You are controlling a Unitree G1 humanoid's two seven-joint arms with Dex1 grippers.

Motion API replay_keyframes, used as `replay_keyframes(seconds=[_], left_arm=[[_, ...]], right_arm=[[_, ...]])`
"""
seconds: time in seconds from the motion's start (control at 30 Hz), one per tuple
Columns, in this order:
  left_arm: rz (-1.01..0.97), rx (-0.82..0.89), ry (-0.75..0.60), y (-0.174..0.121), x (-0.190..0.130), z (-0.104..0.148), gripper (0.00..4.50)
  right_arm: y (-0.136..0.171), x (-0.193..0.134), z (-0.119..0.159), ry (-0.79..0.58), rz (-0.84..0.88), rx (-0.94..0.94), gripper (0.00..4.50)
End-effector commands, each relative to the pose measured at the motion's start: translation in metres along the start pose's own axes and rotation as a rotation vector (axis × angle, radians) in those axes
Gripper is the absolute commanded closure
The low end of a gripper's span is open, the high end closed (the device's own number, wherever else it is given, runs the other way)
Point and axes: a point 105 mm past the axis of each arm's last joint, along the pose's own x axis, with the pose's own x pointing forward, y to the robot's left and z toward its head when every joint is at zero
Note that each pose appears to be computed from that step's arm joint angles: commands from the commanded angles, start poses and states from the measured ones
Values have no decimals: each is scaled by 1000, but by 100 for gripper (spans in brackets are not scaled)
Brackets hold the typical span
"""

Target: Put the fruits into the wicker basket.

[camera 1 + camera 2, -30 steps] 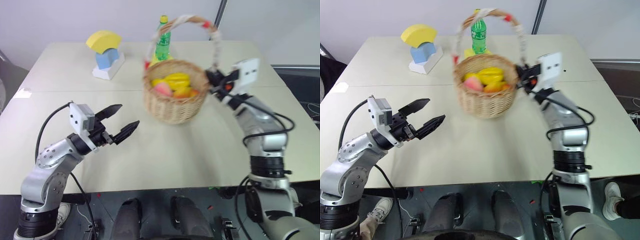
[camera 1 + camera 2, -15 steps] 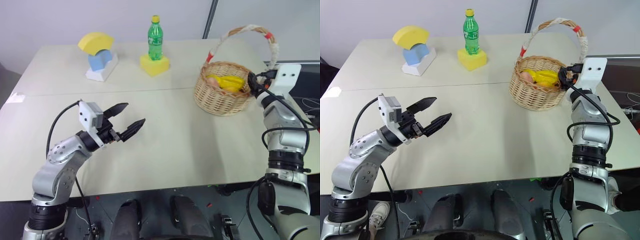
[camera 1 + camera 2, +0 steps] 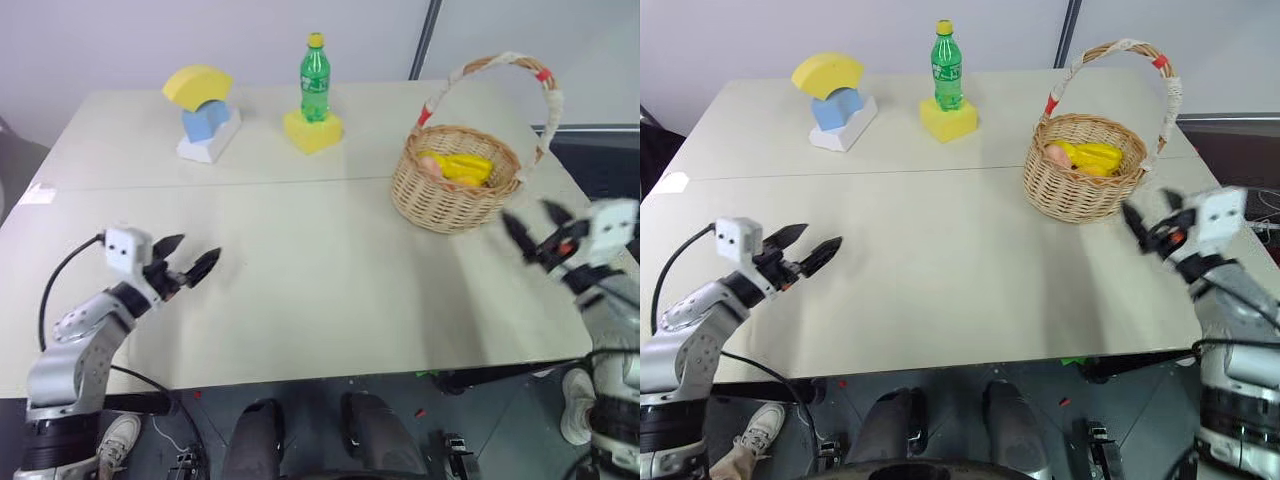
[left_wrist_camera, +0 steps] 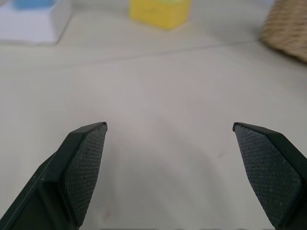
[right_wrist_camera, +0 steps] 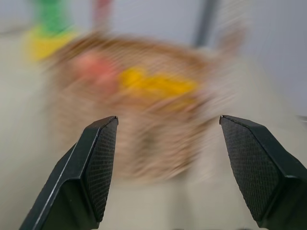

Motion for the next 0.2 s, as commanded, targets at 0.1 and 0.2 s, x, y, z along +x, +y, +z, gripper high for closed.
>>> replay_keyframes(seconds=[0.1, 0.2], left_arm=[[70, 57, -39, 10, -17, 6, 0], [63, 55, -52, 4, -24, 4, 0]], right_arm=[[57, 8, -1, 0, 311, 0, 98], [56, 14, -11, 30, 323, -15, 98]])
